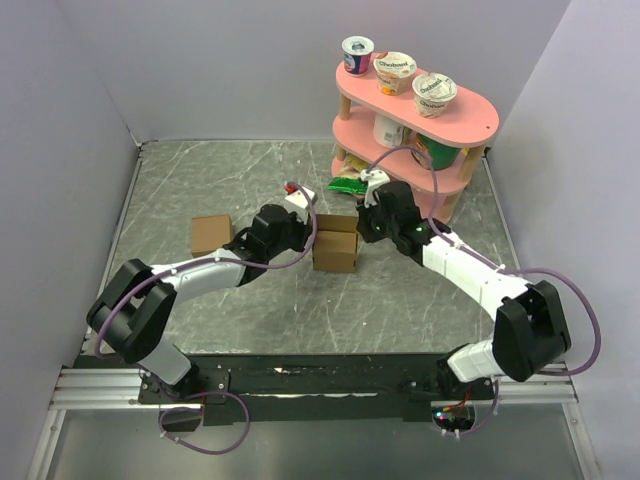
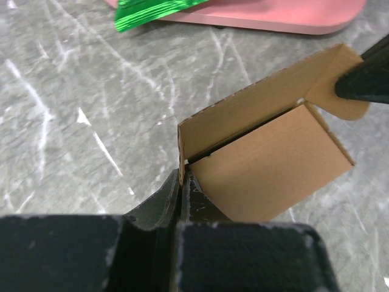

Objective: Fold the paper box

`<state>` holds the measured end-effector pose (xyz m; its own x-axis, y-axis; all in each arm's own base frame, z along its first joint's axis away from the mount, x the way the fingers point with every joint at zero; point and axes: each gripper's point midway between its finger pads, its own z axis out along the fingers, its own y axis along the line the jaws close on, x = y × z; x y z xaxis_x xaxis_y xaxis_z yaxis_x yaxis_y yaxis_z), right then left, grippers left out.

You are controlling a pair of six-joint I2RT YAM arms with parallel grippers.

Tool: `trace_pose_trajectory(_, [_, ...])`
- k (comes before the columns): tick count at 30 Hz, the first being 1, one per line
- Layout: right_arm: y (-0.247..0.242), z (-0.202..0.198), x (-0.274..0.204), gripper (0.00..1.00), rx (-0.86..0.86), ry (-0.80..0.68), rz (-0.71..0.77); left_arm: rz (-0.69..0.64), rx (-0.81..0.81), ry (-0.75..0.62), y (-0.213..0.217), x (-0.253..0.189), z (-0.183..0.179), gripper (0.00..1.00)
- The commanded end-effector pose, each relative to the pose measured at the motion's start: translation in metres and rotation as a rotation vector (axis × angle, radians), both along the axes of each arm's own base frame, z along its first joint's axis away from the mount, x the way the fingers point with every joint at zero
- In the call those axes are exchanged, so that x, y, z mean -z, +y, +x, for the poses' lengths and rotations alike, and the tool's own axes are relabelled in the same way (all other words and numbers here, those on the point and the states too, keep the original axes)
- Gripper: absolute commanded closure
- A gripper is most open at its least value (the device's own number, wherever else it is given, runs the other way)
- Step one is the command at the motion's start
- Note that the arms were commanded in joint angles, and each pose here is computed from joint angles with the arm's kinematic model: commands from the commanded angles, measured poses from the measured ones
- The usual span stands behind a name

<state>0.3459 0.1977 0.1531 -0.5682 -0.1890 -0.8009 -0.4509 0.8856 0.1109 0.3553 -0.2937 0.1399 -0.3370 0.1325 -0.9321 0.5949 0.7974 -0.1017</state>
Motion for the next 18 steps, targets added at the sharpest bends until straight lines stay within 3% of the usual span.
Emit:
trace_pose_trajectory(1, [0.015, 0.010, -0.019, 0.87, 0.030, -0.035, -0.006, 0.020, -0.026, 0.024, -0.005, 0.002, 0.000, 0.99])
trace_pose_trajectory(18, [0.029, 0.013, -0.004, 1.00, 0.170, 0.037, -0.051, -0.041, -0.069, 0.048, -0.010, 0.004, -0.006, 0.99])
